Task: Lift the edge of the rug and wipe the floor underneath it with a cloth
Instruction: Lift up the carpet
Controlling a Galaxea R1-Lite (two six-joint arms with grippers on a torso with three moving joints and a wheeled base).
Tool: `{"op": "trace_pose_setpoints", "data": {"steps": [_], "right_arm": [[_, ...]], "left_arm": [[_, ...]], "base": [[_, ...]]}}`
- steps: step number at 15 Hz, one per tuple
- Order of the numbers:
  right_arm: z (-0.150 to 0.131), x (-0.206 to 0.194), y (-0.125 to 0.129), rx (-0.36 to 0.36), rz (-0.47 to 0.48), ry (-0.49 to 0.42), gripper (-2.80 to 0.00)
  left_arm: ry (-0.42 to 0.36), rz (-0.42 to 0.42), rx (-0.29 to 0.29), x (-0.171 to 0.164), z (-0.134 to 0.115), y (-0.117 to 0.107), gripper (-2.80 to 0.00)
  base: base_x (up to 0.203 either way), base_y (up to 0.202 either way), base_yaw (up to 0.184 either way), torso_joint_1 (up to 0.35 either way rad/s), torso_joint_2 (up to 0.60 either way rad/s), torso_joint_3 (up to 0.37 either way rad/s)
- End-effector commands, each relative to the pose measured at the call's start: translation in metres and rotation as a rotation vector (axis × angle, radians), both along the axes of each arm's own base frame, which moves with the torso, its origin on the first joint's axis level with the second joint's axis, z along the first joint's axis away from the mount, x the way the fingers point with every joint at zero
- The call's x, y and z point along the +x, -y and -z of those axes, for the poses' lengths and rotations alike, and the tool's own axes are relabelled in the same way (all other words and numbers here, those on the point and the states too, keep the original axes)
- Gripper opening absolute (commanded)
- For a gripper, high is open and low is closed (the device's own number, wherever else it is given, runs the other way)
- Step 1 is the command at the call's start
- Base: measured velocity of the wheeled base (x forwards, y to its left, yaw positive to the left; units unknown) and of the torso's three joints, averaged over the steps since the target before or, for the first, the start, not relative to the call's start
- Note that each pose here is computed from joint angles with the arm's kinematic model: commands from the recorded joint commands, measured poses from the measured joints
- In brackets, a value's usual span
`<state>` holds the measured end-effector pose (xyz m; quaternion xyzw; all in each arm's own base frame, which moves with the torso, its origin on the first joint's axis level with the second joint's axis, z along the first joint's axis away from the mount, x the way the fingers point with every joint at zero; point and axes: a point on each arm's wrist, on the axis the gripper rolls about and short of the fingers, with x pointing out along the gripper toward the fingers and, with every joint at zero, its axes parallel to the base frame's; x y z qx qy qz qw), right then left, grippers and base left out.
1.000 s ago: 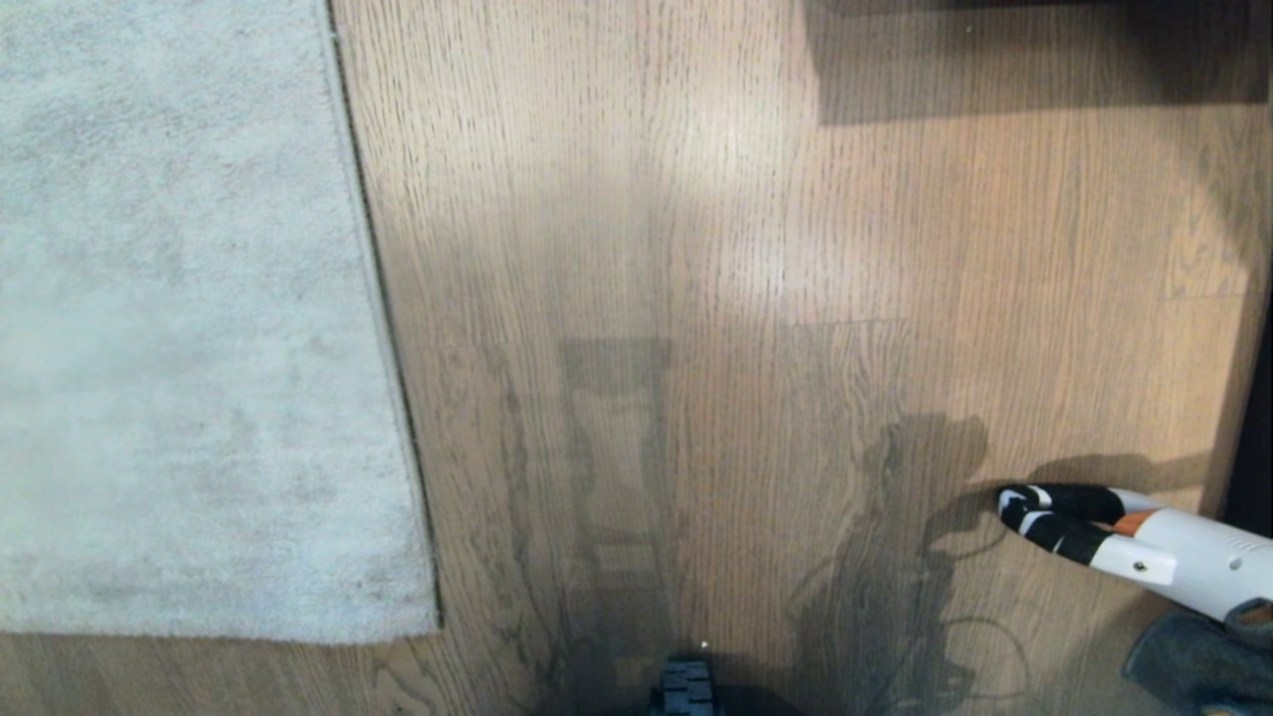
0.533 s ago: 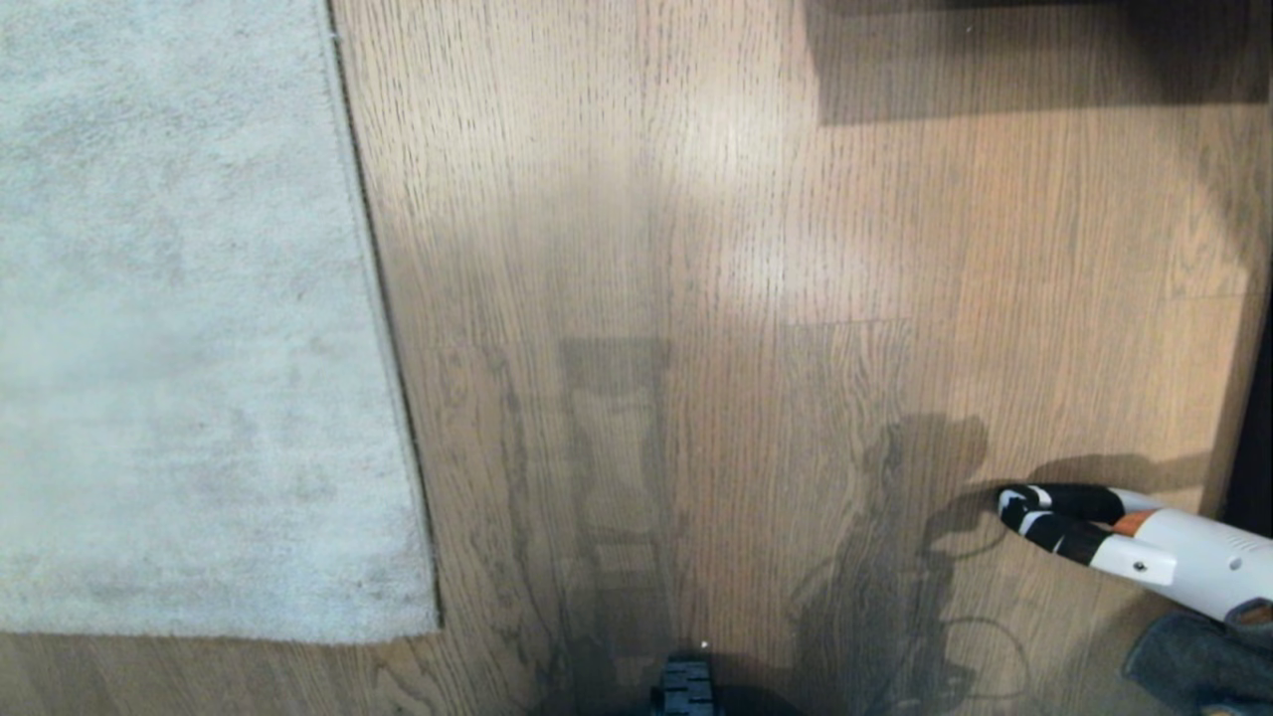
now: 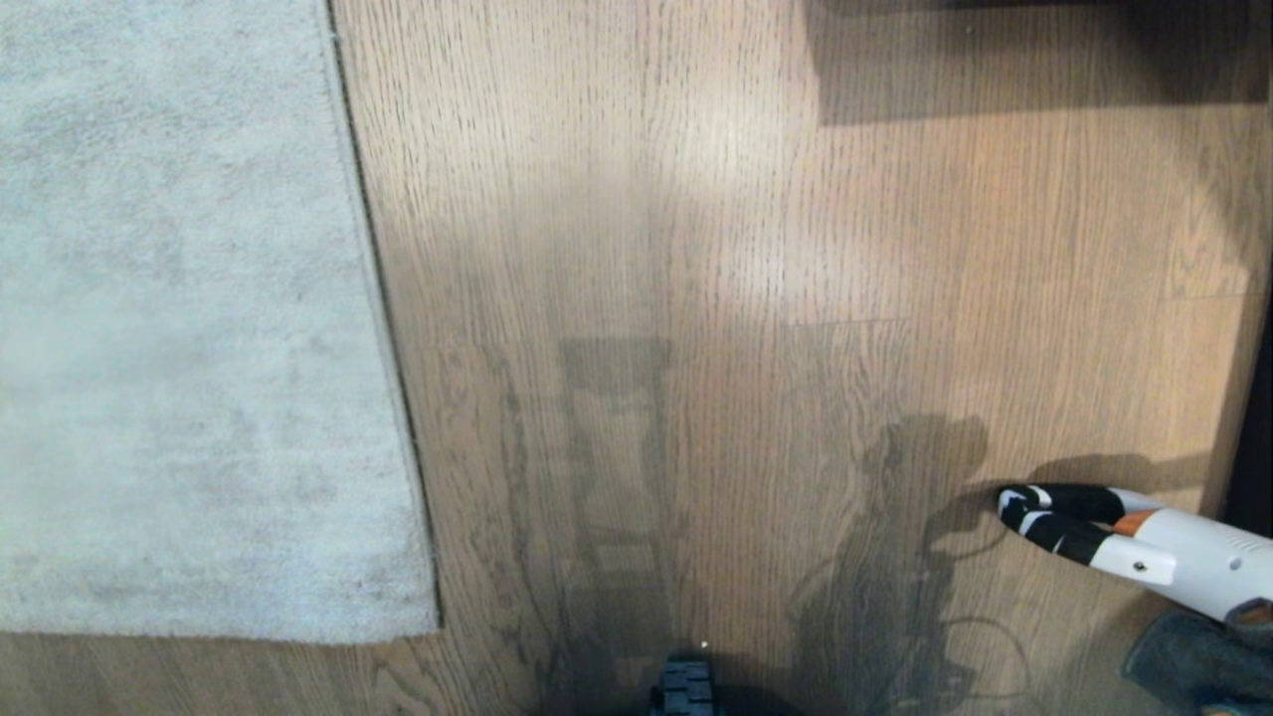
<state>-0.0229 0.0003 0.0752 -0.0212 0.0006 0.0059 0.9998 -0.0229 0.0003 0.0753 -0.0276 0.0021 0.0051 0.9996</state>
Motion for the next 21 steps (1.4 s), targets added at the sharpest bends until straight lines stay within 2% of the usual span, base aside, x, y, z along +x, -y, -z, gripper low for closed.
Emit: {"op": "trace_pose_setpoints", "data": {"steps": [1,21], "right_arm": [[0.0000,0.0001,0.0000,-0.001,-0.001,-0.002,-2.80],[0.0000,0.0001,0.0000,0.001,-0.001,-0.002,-2.80]], "left_arm": [[0.000,0.001,-0.001,0.0000,0.0000,0.0000,-2.80],[0.000,-0.001,-0.001,0.0000,0.0000,0.0000,-2.80]], "base": [[0.000,0.000,0.000,0.000,0.00,0.000],[0.000,0.000,0.000,0.000,0.00,0.000]]}}
